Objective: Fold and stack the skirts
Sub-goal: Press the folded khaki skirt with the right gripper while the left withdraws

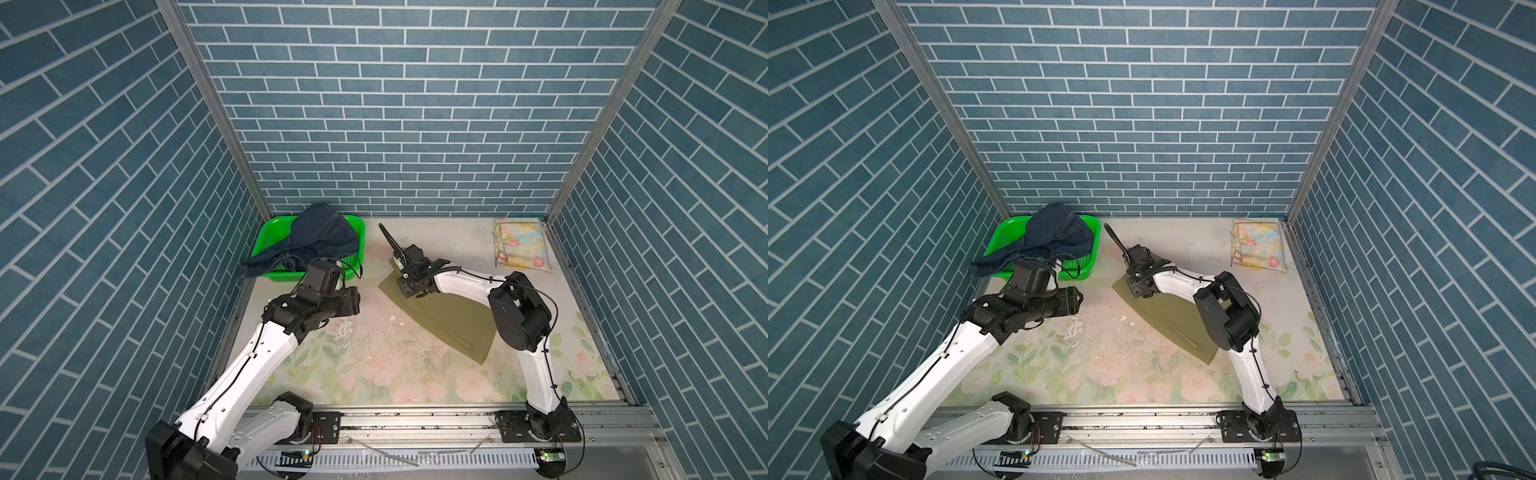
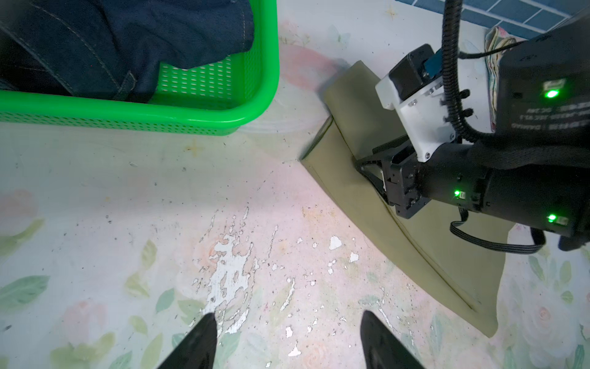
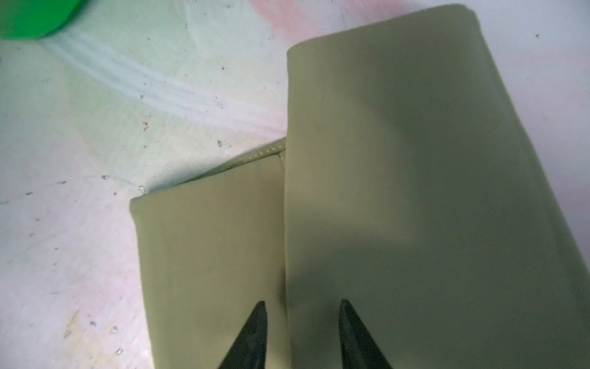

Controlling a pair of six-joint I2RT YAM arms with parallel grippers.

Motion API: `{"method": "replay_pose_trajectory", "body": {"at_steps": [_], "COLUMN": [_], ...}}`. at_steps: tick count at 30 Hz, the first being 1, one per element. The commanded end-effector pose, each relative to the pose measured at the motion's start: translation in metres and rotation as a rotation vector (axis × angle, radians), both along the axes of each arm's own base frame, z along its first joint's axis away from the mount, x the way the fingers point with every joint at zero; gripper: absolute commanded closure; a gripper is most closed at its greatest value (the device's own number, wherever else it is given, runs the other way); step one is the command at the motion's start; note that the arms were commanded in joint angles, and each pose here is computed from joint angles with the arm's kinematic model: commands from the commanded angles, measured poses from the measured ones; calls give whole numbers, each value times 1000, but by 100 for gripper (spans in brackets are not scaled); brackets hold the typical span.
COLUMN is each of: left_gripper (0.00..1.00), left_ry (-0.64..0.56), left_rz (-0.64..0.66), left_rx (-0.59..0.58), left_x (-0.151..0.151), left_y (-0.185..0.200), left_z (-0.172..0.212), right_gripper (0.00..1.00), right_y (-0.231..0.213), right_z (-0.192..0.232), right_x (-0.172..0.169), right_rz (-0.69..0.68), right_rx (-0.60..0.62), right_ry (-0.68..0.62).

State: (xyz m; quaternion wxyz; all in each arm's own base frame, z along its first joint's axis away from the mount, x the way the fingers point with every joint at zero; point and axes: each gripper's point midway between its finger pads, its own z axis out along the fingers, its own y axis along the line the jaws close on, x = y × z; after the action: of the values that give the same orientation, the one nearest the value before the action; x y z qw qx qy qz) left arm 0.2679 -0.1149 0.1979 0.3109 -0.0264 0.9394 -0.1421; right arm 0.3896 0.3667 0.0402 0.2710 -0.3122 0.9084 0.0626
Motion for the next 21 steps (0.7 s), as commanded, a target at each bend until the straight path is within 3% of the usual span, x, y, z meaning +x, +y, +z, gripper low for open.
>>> {"method": "replay_pose_trajectory", "body": {"at_steps": [1,6,11,14,21], "left_gripper": [28,27,26,26,26], "left_ry": [36,52,59,62,80], "left_rz": [-31,-36,-53,-48,-42], "left_rx": [28,46,98,116,49], "left_x": [-10,-8,-8,-7,-6], "left_y": [6,10,16,21,21], "left_z": [2,1,8,6,-5], "right_gripper": [70,99,100,100,100], "right_y": [3,0,-3,-3,-11], "right_z": [10,-4,1,30,61], "right_x": [14,18,17,16,5], "right_rz": [2,-11,-14,-12,0], "right_rx": [-5,-22,-19,20,55], "right_ry": [-44,-24,-34,-74,-91]}}
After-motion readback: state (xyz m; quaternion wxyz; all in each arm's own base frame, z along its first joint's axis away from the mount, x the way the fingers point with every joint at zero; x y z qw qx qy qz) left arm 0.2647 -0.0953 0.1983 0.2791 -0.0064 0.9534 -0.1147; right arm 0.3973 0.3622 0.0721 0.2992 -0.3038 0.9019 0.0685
